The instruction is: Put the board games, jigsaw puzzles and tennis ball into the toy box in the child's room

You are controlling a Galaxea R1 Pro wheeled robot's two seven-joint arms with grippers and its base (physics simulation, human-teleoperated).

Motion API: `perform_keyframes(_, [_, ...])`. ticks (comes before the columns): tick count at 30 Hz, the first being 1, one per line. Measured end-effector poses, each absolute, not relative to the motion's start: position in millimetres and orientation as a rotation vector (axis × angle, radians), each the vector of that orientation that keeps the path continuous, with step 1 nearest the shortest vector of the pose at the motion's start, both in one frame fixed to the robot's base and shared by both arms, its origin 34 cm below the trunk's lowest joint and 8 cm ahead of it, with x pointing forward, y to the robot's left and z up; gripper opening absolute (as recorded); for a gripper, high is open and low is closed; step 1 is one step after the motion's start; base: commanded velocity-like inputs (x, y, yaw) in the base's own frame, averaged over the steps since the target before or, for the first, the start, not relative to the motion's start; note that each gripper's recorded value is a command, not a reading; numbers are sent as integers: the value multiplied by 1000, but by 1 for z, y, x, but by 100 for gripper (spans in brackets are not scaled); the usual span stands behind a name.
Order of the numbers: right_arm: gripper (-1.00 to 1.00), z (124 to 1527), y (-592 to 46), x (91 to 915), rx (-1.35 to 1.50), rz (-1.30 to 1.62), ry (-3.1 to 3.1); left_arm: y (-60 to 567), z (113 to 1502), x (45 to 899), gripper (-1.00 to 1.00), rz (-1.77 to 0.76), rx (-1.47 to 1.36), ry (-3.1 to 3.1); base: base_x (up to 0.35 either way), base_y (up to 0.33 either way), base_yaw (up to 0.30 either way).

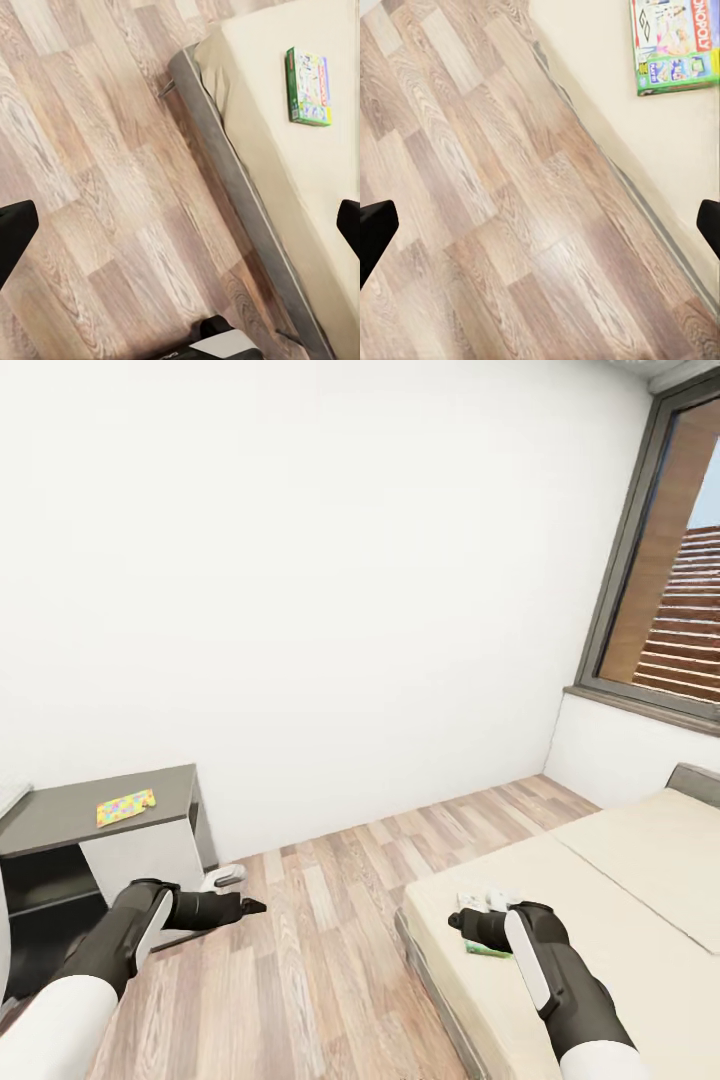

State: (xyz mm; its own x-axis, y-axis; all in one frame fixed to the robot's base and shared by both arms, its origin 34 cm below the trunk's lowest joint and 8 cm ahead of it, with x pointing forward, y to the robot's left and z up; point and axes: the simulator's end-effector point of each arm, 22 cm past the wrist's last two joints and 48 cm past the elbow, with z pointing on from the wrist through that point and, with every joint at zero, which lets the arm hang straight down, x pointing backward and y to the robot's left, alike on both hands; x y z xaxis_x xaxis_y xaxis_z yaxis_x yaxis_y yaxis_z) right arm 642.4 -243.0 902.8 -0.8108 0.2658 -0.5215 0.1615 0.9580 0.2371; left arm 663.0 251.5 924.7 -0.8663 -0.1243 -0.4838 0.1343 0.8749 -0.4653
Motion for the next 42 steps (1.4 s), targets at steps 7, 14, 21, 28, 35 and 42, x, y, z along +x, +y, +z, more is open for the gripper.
perform_keyframes(7, [100,902,-249,642,329,246,2530,252,925,663,100,-678,7,2528,0,154,-281])
perform_keyframes(14, [100,901,-259,641,378,253,2524,252,925,663,100,-678,6,2528,2,247,-281])
perform_keyframes(21, [100,900,-263,640,400,256,2521,252,925,664,100,-676,7,2526,46,269,-281])
perform_keyframes(28, [100,899,-264,640,405,256,2521,253,926,664,100,-675,8,2526,75,273,-281])
perform_keyframes(35, [100,899,-264,640,407,258,2521,253,925,664,100,-674,10,2525,93,258,-281])
perform_keyframes(42, [100,899,-264,640,408,259,2521,253,925,664,100,-673,10,2524,115,150,-281])
